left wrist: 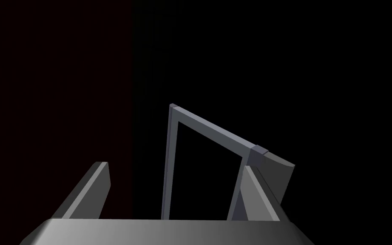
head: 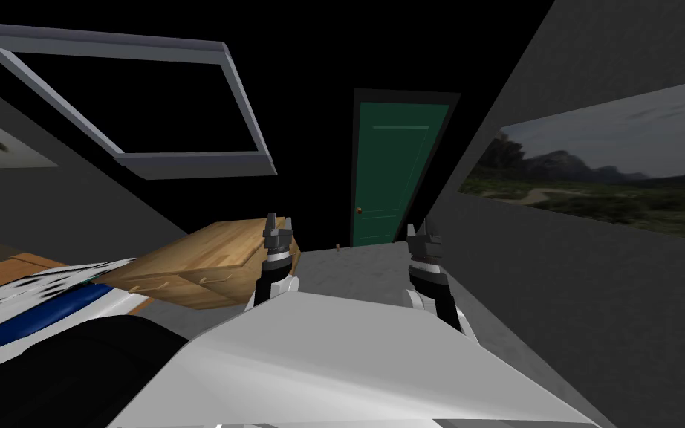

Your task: Pull the door open

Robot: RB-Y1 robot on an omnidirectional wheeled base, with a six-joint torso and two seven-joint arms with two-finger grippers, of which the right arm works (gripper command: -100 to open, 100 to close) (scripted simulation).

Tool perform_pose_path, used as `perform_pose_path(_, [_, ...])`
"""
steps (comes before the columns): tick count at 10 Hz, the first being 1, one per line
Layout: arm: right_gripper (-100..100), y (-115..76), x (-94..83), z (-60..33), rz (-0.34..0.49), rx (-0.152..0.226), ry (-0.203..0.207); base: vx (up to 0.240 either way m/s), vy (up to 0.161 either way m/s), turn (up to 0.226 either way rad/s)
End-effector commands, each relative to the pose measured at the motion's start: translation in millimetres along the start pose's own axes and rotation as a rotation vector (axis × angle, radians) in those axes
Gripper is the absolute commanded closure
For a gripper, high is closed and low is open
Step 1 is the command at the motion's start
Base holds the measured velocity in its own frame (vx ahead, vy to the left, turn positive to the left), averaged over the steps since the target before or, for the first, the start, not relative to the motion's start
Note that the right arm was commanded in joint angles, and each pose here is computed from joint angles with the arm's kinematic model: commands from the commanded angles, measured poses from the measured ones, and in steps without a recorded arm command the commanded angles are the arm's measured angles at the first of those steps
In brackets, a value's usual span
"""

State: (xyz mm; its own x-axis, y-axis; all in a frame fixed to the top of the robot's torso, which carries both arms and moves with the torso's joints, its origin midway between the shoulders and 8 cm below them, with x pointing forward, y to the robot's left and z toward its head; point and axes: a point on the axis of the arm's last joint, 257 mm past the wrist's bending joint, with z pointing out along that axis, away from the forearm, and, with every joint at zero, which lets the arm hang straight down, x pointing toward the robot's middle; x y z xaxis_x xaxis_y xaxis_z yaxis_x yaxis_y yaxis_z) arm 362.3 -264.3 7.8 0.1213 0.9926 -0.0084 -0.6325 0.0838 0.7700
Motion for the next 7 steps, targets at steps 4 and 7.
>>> perform_pose_path(4, [-100,-32.4,2.5,-7.4,-0.136,0.040,0.042,0.150,0.019,0.005])
perform_pose_path(7, [-100,-49.2,3.0,-11.8,-0.206,0.060,0.064,0.104,0.005,0.004])
